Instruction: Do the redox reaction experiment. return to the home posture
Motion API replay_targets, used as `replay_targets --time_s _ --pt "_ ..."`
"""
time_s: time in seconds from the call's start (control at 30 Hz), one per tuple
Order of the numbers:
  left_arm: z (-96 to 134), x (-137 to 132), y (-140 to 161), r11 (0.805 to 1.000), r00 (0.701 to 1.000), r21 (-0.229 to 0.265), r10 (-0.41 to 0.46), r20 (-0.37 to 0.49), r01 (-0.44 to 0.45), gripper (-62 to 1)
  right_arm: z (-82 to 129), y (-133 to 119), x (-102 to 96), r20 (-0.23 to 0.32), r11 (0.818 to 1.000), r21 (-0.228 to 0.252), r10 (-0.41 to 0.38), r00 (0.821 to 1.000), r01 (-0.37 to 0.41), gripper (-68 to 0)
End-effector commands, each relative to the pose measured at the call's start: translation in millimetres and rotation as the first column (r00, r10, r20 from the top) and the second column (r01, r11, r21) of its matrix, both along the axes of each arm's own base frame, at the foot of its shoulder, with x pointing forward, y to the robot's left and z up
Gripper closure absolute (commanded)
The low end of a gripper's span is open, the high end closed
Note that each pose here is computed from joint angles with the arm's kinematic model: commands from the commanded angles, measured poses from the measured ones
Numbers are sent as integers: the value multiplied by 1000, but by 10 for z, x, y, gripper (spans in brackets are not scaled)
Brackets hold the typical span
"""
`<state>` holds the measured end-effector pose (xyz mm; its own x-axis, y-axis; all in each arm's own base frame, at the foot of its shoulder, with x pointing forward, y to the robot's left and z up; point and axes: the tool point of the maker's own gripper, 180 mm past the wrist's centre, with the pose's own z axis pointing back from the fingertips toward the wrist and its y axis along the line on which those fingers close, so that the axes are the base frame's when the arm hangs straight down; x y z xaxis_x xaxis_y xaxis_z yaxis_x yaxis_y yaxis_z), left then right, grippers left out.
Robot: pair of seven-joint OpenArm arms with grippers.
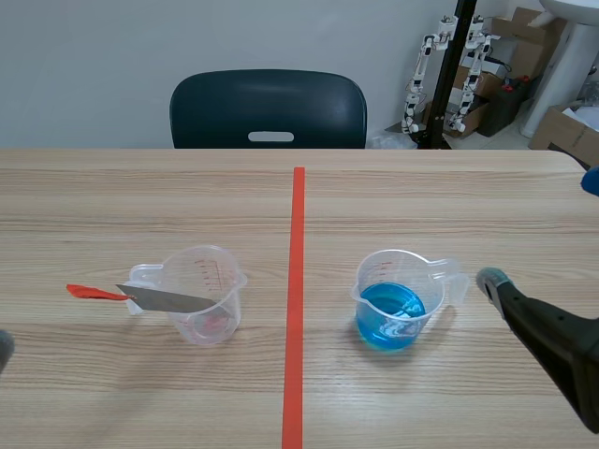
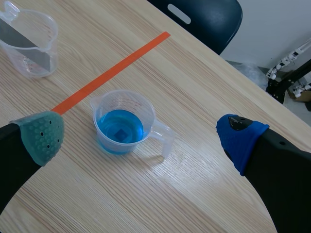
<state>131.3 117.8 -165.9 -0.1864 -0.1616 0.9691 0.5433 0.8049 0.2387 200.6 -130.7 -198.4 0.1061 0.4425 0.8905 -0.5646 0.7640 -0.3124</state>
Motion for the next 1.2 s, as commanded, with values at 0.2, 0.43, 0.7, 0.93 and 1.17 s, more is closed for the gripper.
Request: replay_targets --time_s 0.2,0.43,0.7,0.93,1.17 --pt "41 45 10 1000 1000 2 13 23 -13 -540 112 39 43 41 1000 13 7 999 -7 -679" --pt "23 30 -14 1000 1000 23 -2 25 2 -540 109 39 41 41 1000 10 8 999 -8 -679" --pt "23 30 -14 1000 1000 22 -2 25 1 -540 109 39 41 41 1000 9 8 999 -9 -679" --pt "23 30 -14 1000 1000 22 -2 25 1 -540 109 40 41 40 1000 9 9 999 -9 -679" --pt "23 30 -14 1000 1000 22 -2 25 1 -540 109 39 41 40 1000 10 8 999 -9 -679"
